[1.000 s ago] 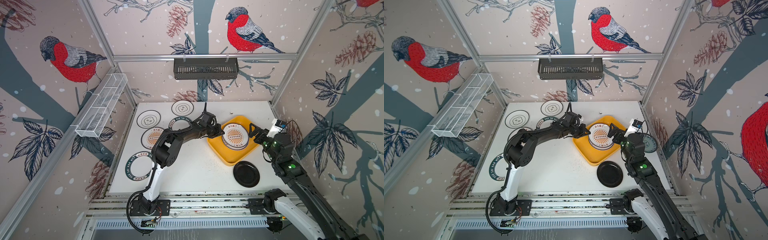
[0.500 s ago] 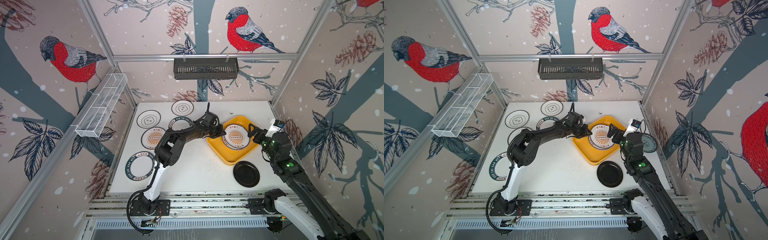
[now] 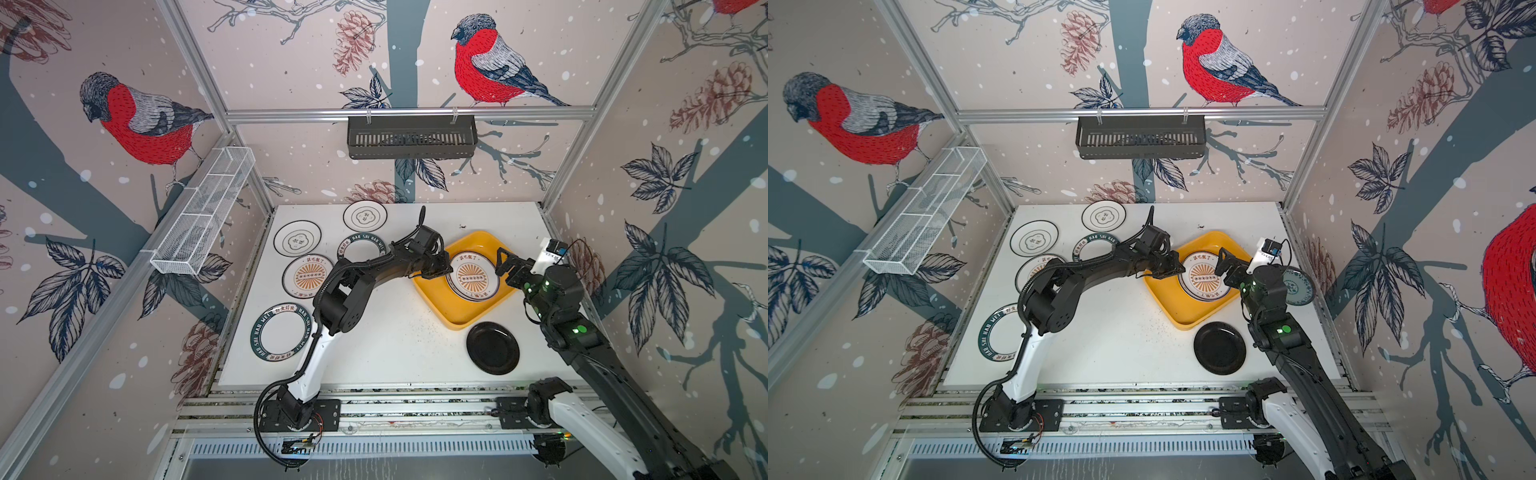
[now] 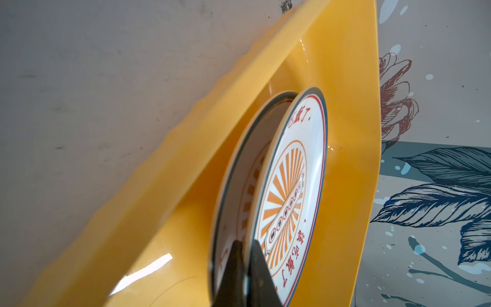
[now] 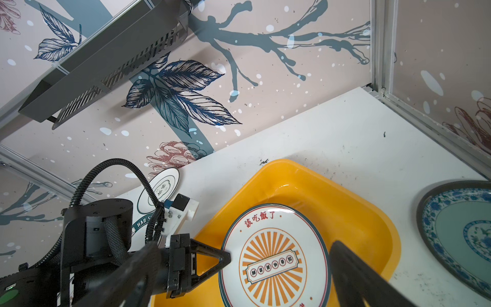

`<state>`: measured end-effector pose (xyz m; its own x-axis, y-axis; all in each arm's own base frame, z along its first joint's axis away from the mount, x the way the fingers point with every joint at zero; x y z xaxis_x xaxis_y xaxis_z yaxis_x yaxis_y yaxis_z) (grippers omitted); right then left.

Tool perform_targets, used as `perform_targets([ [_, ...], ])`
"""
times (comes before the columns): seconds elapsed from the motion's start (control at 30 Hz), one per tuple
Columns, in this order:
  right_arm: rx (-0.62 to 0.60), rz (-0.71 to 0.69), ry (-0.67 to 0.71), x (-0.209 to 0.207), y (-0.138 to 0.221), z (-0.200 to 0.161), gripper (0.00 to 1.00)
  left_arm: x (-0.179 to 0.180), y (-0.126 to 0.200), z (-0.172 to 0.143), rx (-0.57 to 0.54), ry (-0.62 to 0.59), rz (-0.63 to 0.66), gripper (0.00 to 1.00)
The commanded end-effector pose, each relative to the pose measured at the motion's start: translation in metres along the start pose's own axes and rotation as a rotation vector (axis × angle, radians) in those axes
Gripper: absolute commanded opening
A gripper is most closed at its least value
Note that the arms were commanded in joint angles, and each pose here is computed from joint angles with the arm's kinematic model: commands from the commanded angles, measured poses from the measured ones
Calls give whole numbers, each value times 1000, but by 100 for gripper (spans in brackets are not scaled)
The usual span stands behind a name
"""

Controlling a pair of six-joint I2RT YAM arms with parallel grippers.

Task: Place the plates into the plastic bin on the countertop
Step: Place the plate in the plastic bin.

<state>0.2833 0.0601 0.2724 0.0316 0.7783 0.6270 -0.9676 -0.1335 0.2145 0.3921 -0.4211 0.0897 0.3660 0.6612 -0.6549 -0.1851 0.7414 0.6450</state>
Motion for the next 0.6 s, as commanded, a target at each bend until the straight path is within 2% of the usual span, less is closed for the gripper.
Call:
perform_targets([
  [0.0,-25,29,-1,6,0,6,100,3,0,0,-7,-18,47,0],
  [0.13,-22,29,-1,5,0,5,100,5,2,-2,-6,-25,83,0],
  [0.2,-22,33,-3,6,0,5,100,5,3,-3,-6,-29,95,8],
  [0.4,-21,45,-4,8,-1,6,100,2,10,1,-26,-50,114,15],
  [0.57,-19,52,-7,9,-2,6,100,-2,17,4,-37,-74,125,27],
])
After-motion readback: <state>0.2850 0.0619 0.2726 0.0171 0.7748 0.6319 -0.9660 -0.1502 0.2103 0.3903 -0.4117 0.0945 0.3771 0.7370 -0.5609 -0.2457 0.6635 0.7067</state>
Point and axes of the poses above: each gripper's point midway between its finger pads, its own y axis back along the fingers, its own x axis along the line the jaws close on, z = x × y, the point moved 3 cm from there along y, back along the fingers, and after that the axes turned 13 degrees about -y, right-handed, at the moved point
